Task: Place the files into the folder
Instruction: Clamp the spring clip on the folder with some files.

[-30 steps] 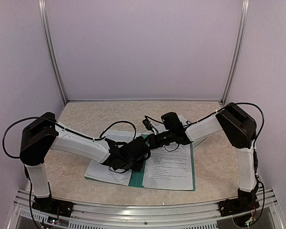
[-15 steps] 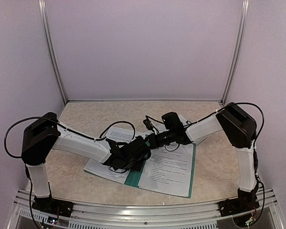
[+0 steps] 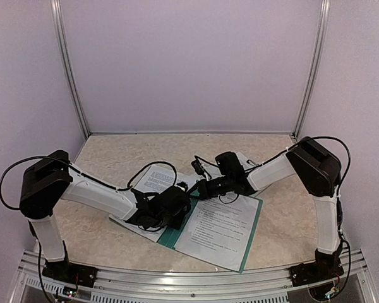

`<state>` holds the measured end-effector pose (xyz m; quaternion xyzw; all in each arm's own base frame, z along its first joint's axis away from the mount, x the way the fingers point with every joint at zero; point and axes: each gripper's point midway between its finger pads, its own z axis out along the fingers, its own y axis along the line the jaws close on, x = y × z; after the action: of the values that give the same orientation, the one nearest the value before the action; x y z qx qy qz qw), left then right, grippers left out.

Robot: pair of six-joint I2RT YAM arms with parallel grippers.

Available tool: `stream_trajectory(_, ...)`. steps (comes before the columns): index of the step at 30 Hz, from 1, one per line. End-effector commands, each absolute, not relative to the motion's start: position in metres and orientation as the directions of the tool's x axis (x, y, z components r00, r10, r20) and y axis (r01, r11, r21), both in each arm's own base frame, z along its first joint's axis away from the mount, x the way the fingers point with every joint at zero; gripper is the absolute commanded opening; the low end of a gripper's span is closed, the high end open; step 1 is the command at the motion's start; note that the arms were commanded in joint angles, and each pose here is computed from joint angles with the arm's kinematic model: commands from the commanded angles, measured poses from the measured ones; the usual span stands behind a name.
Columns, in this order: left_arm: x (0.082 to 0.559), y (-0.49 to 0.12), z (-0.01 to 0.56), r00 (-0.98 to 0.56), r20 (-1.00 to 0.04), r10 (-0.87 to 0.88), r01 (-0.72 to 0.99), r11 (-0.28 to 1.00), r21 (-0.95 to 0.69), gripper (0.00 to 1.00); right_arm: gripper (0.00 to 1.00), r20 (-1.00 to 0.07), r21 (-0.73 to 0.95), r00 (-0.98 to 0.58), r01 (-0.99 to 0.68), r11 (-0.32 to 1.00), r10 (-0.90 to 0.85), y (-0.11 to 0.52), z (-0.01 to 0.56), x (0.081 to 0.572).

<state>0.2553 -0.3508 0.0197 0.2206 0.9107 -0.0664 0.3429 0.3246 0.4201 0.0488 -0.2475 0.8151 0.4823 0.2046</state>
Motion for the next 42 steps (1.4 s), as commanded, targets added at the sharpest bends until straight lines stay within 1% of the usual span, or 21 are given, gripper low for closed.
stream_trajectory(1,0.229,-0.343,-0.005,-0.689,-0.560,0.460,0.541,0.841,0.025,0.15,0.00,-0.527,0.648,-0.821,-0.555,0.522,-0.220,0.405,0.015,0.325)
stream_trajectory(7,0.228,-0.342,-0.006,-0.689,-0.559,0.462,0.546,0.837,0.019,0.15,0.00,-0.530,0.602,-0.811,-0.565,0.564,-0.246,0.399,0.000,0.325)
stream_trajectory(15,0.228,-0.344,-0.006,-0.682,-0.563,0.468,0.558,0.830,0.014,0.15,0.00,-0.527,0.566,-0.802,-0.577,0.588,-0.280,0.398,-0.014,0.329)
stream_trajectory(34,0.227,-0.343,-0.003,-0.680,-0.568,0.463,0.557,0.831,0.011,0.15,0.00,-0.489,0.451,-0.794,-0.585,0.674,-0.361,0.379,-0.050,0.332)
stream_trajectory(42,0.227,-0.341,-0.004,-0.680,-0.567,0.465,0.554,0.833,0.019,0.15,0.00,-0.482,0.405,-0.784,-0.595,0.694,-0.391,0.369,-0.053,0.329)
